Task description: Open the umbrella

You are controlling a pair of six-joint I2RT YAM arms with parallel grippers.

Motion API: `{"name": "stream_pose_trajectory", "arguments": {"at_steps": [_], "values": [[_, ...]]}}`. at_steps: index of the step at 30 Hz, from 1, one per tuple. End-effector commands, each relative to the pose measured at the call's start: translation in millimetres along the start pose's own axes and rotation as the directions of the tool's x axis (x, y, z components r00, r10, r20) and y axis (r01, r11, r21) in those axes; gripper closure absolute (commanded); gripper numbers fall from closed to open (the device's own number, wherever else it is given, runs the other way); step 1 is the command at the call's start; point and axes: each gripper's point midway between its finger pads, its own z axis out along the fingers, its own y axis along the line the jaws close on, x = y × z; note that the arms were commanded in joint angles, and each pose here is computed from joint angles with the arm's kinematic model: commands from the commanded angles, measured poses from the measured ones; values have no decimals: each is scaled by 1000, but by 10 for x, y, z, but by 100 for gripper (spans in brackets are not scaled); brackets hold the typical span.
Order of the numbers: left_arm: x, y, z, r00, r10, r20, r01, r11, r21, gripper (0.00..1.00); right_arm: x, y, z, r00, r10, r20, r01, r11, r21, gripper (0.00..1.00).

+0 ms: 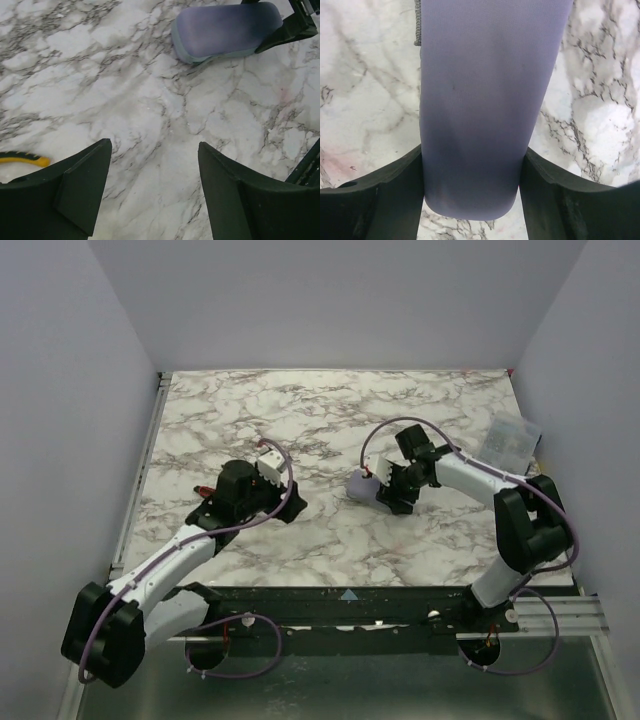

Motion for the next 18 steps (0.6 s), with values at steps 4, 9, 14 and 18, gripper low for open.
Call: {"name": "stream_pose_trajectory", "arguments": {"at_steps": [4, 9, 14, 18], "values": [[-71, -592, 548, 998, 22, 65, -32, 988, 151, 34, 112, 410, 76, 991, -131, 31, 133, 989, -65, 43], [18, -763, 875, 997, -59, -40, 66, 972, 224, 47, 167, 484, 30, 990, -136, 27, 138, 989, -56, 48], [-17, -917, 1135, 988, -119, -103, 144, 946, 290, 49, 183, 482, 3, 989, -144, 24, 145, 989, -34, 50], [63, -981, 1296, 977, -146, -157, 188, 936, 299, 50, 189, 480, 9, 990, -140, 19, 141, 989, -37, 52]]}}
